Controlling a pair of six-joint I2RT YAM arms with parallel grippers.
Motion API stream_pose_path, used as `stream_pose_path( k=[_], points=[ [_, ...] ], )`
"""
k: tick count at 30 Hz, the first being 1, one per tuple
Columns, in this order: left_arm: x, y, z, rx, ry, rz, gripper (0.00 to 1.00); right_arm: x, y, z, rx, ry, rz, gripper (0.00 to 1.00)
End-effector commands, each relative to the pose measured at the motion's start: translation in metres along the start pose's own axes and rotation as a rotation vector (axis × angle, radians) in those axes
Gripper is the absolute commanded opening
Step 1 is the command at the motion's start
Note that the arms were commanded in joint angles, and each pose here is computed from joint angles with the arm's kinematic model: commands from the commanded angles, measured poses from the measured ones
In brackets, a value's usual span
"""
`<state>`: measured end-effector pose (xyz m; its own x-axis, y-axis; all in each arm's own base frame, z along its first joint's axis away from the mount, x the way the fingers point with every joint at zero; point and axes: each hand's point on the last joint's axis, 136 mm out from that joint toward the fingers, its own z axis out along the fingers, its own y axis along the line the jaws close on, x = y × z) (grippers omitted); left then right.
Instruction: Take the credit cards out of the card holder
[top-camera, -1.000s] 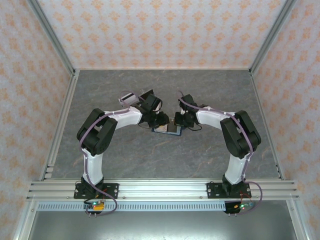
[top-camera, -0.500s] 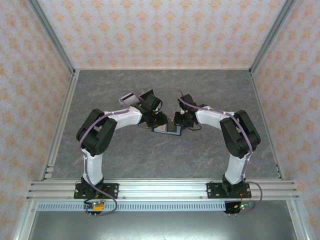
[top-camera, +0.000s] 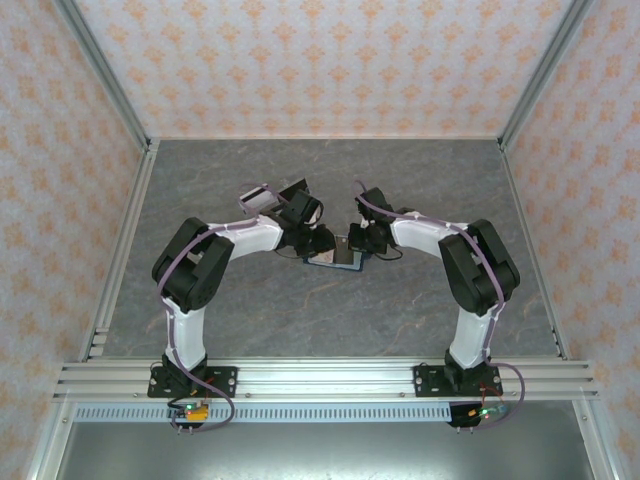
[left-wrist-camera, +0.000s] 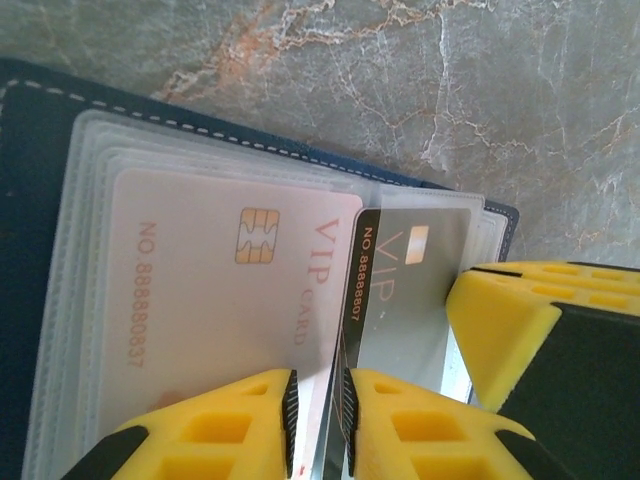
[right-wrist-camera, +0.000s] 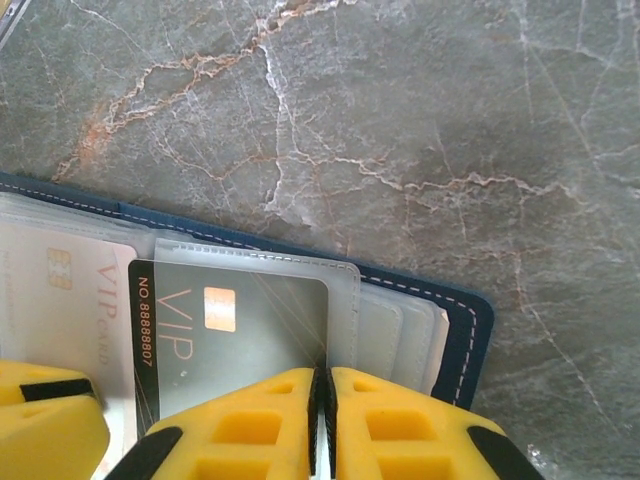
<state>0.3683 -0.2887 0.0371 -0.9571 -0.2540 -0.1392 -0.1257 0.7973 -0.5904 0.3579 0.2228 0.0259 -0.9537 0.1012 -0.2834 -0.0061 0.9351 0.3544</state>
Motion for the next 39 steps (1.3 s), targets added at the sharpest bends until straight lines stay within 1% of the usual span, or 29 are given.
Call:
stream_pose_path(
  k=[1,6,14,15,17,19,23,25,32,39],
  points=[
    [-0.001,-0.016,-0.019,0.032,-0.035,0.023,0.22,0.019,-0.027,0.015,0.108,0.073,0.027,0.13],
    [0.001,-0.021,-0.018,0.043,-0.03,0.029,0.22,0.02,-0.028,0.015,0.111,0.074,0.028,0.13],
    [0.002,-0.017,-0.012,0.031,-0.019,0.012,0.24,0.022,-0.026,0.017,0.1,0.089,0.028,0.13],
    [0.006,-0.008,-0.001,0.01,0.002,0.003,0.24,0.023,-0.024,0.017,0.09,0.092,0.029,0.13],
    [0.006,-0.004,0.004,-0.006,0.011,-0.004,0.26,0.024,-0.021,0.018,0.067,0.1,0.029,0.13],
    [0.004,0.001,0.006,-0.019,0.005,-0.009,0.28,0.025,-0.019,0.018,0.056,0.106,0.029,0.13],
    [0.002,0.004,0.008,-0.027,0.007,-0.015,0.29,0.026,-0.015,0.019,0.033,0.113,0.034,0.13],
    [0.002,0.003,0.009,-0.019,0.009,-0.014,0.29,0.027,-0.012,0.019,0.016,0.12,0.035,0.13],
    [-0.001,-0.006,0.014,0.071,0.027,-0.032,0.29,0.029,-0.005,0.02,-0.022,0.134,0.032,0.12],
    [-0.006,-0.012,0.008,0.12,0.022,-0.036,0.27,0.029,-0.01,0.022,0.003,0.137,0.036,0.12]
  ],
)
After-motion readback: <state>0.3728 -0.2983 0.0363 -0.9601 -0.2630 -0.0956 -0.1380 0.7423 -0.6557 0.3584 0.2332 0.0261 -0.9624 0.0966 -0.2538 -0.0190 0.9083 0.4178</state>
